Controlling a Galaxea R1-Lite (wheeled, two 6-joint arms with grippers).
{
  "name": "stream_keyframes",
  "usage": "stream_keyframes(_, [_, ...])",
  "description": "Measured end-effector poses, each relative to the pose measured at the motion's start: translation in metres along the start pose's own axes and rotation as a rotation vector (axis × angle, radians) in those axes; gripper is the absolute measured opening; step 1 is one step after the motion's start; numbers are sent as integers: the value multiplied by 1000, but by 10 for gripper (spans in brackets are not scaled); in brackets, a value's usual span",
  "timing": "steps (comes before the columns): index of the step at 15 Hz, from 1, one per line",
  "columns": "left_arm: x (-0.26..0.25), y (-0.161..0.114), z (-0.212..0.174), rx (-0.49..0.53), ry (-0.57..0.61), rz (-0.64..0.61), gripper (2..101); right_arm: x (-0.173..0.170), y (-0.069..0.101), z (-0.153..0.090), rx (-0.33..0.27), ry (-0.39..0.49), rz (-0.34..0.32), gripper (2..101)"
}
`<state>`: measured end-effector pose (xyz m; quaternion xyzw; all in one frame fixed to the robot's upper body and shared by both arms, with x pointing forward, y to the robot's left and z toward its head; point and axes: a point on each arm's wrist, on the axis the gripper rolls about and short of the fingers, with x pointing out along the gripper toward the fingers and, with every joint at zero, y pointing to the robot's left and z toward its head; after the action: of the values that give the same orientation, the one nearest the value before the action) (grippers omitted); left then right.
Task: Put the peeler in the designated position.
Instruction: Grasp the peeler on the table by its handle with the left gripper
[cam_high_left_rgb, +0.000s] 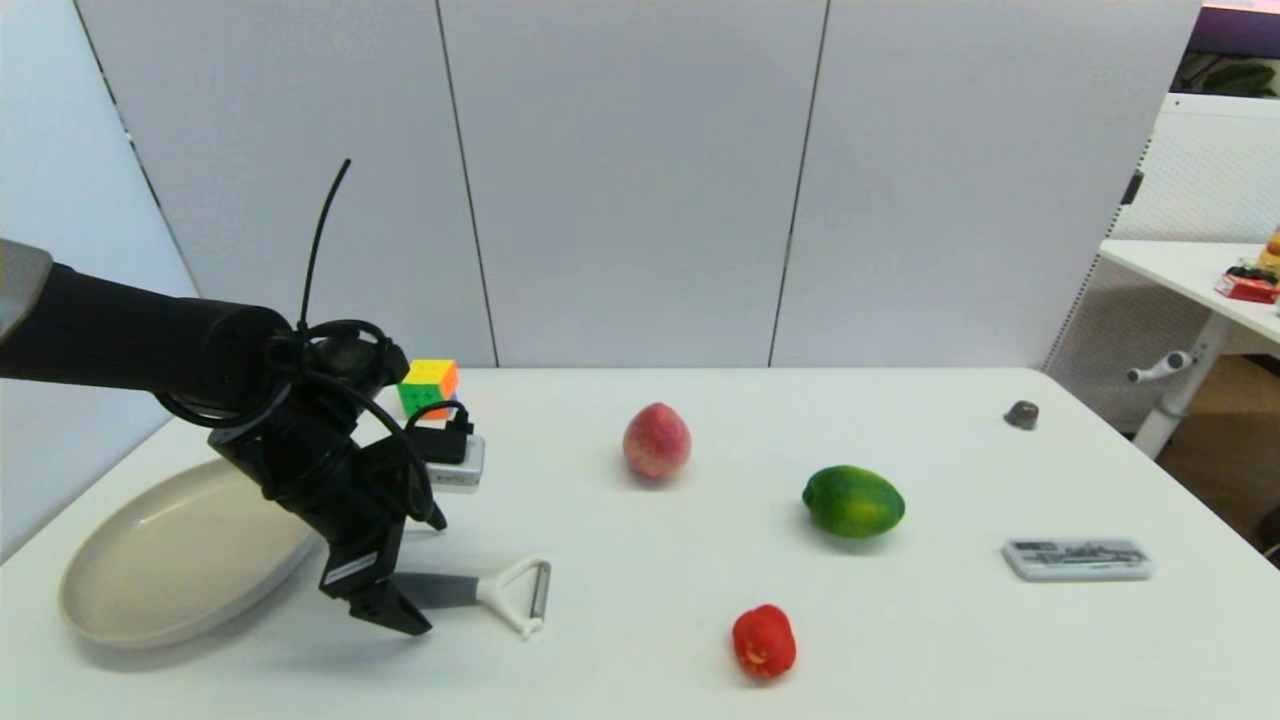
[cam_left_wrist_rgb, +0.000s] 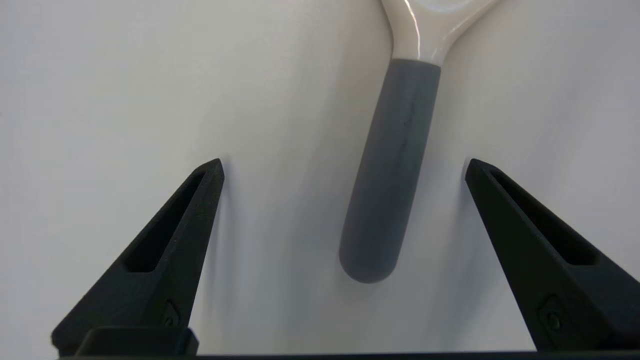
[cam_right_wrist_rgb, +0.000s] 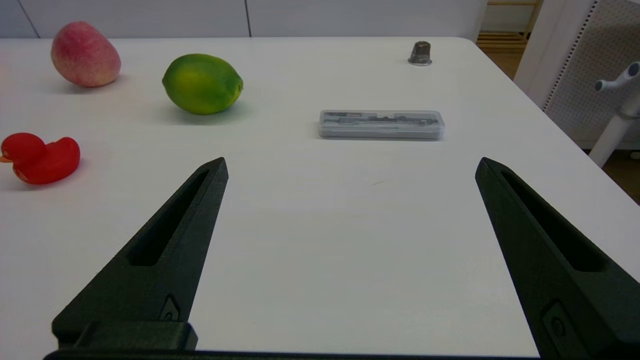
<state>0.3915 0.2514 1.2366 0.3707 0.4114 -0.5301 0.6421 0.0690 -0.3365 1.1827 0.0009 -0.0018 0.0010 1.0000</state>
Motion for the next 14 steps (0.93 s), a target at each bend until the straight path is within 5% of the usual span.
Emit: stream_keyframes(14, [3, -2, 3, 7, 28, 0, 979, 0, 0, 0, 0, 0, 0, 980])
